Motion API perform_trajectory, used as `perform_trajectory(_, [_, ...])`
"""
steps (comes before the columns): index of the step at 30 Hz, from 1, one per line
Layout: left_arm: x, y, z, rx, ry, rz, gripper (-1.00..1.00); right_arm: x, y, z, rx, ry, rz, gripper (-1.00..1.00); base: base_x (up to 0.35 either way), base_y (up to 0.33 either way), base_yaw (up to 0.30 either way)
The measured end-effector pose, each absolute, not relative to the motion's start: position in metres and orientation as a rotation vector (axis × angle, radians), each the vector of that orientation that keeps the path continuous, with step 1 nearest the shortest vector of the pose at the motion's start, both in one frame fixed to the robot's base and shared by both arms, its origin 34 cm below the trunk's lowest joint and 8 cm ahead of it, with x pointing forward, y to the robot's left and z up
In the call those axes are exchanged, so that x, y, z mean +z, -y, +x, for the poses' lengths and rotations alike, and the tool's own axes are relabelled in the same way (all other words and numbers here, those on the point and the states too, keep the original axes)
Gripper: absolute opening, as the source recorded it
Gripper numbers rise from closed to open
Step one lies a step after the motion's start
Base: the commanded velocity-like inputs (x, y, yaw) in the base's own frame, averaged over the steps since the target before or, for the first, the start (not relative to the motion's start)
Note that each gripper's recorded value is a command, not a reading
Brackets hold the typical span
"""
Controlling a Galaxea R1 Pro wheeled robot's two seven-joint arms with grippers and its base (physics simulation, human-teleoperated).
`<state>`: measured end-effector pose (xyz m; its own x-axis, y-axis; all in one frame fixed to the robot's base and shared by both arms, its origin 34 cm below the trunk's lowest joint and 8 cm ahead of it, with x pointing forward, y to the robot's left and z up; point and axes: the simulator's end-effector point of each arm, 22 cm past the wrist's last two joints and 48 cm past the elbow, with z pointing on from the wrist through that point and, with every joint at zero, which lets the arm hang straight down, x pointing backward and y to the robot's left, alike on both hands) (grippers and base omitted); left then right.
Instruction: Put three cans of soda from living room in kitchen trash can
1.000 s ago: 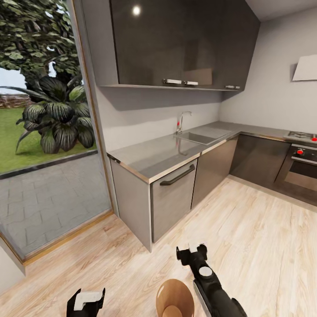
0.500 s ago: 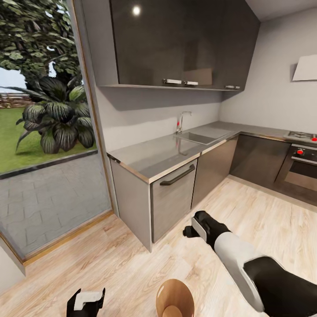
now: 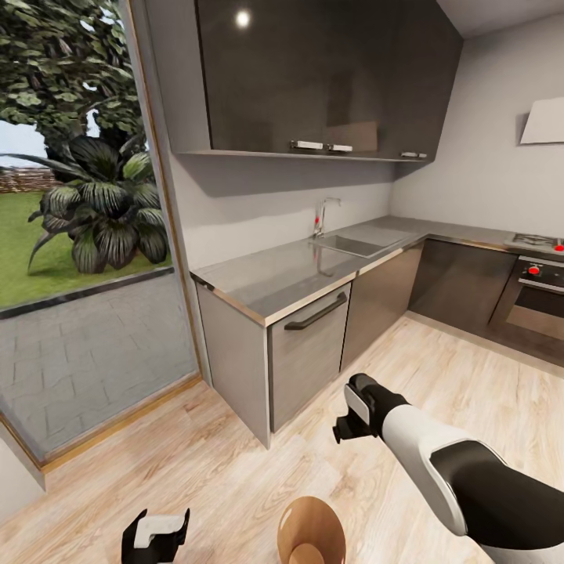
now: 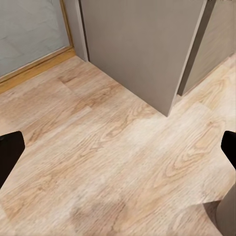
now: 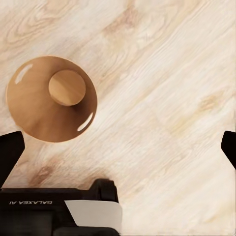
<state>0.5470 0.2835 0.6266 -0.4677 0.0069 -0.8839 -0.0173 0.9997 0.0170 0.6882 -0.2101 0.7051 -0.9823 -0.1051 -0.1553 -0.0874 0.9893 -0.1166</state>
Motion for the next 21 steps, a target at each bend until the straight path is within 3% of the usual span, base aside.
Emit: perform_trajectory(21, [0.612,-0.282,0.553,0.031,-2.036,-0.016,1.0,0.682,0.211,0.678,-0.178,-3.019,-0.167,1.0,0.0,0.0,0.0])
